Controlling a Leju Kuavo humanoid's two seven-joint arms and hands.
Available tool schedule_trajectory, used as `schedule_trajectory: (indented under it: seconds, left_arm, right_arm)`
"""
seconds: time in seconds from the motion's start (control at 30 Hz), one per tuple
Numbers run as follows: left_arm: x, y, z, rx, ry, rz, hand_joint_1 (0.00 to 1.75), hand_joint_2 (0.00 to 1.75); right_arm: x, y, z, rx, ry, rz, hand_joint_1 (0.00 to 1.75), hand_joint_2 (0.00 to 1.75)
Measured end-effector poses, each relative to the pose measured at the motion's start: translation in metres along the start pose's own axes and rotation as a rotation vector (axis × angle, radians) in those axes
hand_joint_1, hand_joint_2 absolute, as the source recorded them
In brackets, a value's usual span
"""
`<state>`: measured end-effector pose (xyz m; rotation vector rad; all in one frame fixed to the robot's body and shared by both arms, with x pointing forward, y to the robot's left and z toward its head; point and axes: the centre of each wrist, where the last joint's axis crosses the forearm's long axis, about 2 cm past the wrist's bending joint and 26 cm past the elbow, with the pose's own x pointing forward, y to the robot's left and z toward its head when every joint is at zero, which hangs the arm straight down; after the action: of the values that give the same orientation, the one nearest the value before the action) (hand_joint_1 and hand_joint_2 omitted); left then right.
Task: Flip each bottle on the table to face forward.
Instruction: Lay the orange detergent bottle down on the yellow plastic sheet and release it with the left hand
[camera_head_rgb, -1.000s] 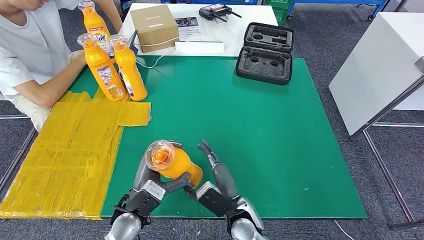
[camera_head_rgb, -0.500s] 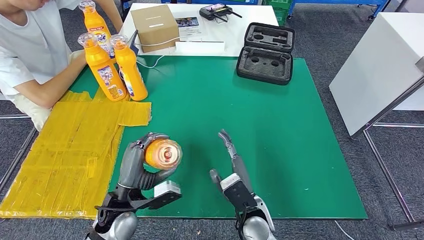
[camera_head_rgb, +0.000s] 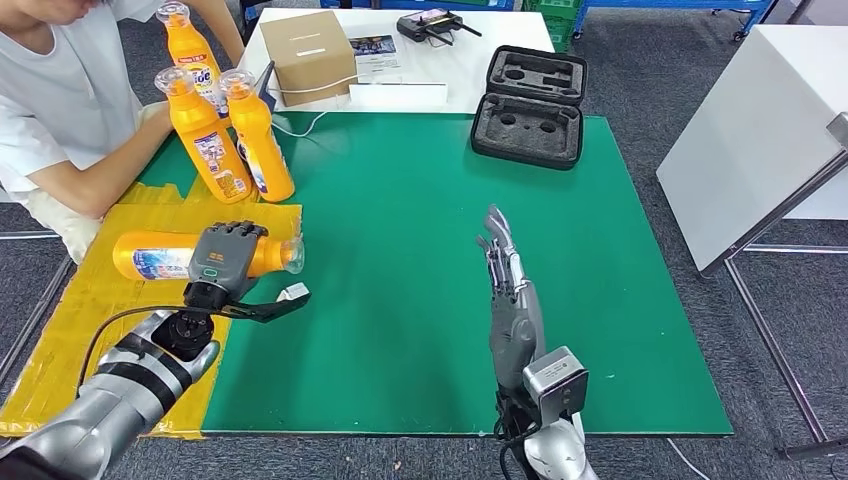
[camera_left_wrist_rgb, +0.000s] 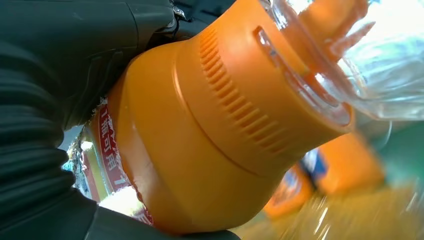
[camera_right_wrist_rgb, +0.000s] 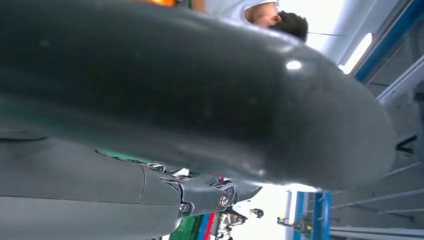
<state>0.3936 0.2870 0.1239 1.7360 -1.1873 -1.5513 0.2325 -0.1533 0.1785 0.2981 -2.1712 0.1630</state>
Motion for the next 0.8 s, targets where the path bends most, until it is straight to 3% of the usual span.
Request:
schedule_trajectory:
  seconds: [0.23, 0.47, 0.5, 0.6, 0.63, 0.8]
  left_arm:
    - [-0.029, -0.037, 0.003, -0.193, -0.010, -0.122, 1.75, 1.75]
    - [-0.039, -0.048, 0.007, -0.254, -0.001, -0.157, 1.75, 1.75]
    - [-0.040, -0.049, 0.007, -0.260, 0.000, -0.157, 1.49, 1.75]
    - [-0.044, -0.051, 0.008, -0.279, 0.010, -0.124, 0.18, 1.75]
    - [-0.045, -0.052, 0.008, -0.281, 0.018, -0.101, 0.00, 1.75]
    - [-0.049, -0.058, 0.014, -0.277, 0.059, 0.012, 0.00, 1.75]
  right_arm:
    - [0.001, -0.003, -0.007, 0.007, -0.034, 0.010, 0.00, 0.00]
    - [0.001, -0.005, -0.008, 0.012, -0.038, 0.016, 0.00, 0.00]
    - [0.001, -0.005, -0.007, 0.012, -0.038, 0.017, 0.00, 0.00]
    - [0.001, -0.006, -0.007, 0.010, -0.037, 0.022, 0.00, 0.00]
    - [0.001, -0.006, -0.007, 0.009, -0.037, 0.024, 0.00, 0.00]
    - [0.000, -0.007, -0.006, 0.008, -0.036, 0.038, 0.00, 0.00]
